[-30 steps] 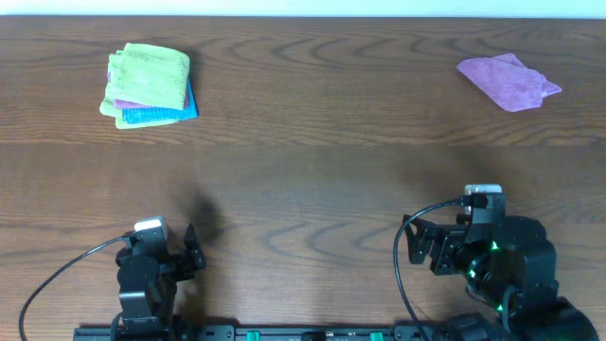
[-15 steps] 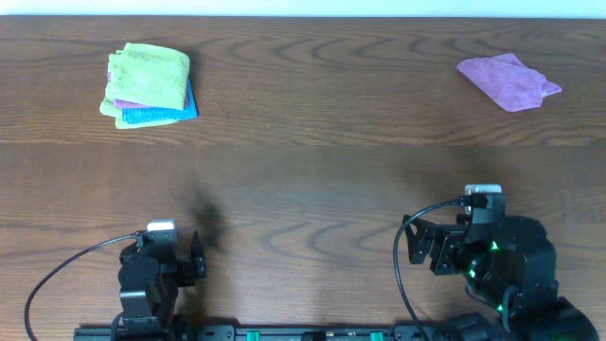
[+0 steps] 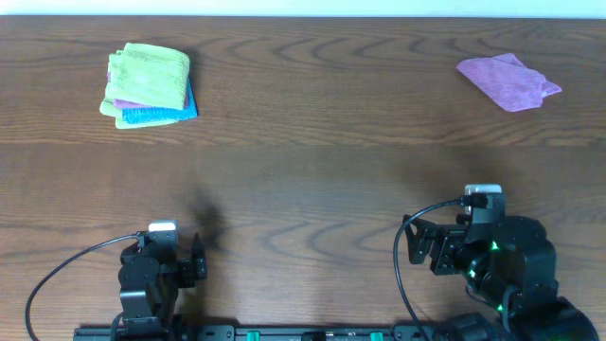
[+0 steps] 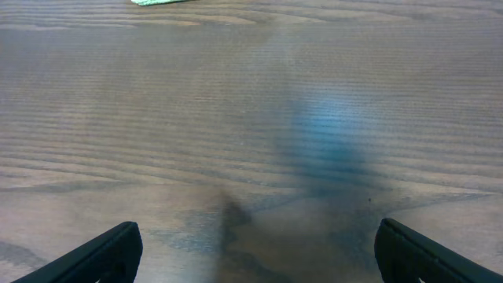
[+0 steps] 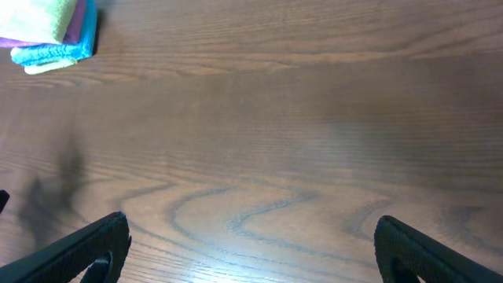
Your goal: Fold the cloth
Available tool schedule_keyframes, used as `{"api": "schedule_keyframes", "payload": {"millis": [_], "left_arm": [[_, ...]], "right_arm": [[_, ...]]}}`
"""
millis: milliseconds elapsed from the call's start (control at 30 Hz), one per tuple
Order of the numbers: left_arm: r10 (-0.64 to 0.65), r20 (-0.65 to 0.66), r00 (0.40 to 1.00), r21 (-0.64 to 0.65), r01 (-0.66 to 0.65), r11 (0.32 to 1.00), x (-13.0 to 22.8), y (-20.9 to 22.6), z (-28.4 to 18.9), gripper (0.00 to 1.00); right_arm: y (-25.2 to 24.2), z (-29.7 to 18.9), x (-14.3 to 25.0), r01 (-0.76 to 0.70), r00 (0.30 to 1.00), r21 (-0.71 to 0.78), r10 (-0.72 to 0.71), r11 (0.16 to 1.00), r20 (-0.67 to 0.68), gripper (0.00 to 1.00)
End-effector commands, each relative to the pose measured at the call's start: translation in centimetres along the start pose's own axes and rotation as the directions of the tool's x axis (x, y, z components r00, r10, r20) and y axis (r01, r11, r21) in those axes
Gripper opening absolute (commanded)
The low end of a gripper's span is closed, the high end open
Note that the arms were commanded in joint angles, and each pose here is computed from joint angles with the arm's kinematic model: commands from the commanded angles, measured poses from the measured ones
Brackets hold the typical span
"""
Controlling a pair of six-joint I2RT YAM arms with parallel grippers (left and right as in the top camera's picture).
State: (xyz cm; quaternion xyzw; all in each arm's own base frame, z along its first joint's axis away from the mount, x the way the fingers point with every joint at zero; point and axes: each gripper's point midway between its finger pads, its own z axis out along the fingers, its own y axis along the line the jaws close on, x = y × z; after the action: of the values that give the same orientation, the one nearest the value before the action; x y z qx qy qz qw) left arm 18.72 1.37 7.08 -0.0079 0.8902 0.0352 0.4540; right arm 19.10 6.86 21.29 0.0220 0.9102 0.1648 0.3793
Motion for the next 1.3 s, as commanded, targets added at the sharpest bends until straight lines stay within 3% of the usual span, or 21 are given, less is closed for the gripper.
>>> {"api": "schedule_keyframes", "payload": {"millis": [0,833,1133,1267], "left_arm": [[0.011,-0.041,0.999,-0.017,-0.011,1.0,1.2,0.3,0.2,0.95],[0.01,-0.035,0.999,-0.018,-0.011,1.0,1.1,0.3,0.2,0.95],[0.01,-0.035,0.999,-0.018,-0.011,1.0,1.1,0.3,0.2,0.95],[0.01,-0.035,0.999,-0.018,-0.011,1.0,1.1,0.3,0.2,0.95]], "right_arm": [[-0.4,0.1,0.1,-0.02,1.0,0.016,0.02,1.0,0.003,0.99],[-1.1,0.2,-0.2,-0.005,1.0,0.056,0.004,0.998,0.025,0.99],[-4.9,5.3,2.5,0.335,0.915,0.164,-0.362,0.928,0.176,0.99],[-7.2,6.3,4.5,0.365,0.897,0.228,-0.407,0.902,0.174,0.99]]}}
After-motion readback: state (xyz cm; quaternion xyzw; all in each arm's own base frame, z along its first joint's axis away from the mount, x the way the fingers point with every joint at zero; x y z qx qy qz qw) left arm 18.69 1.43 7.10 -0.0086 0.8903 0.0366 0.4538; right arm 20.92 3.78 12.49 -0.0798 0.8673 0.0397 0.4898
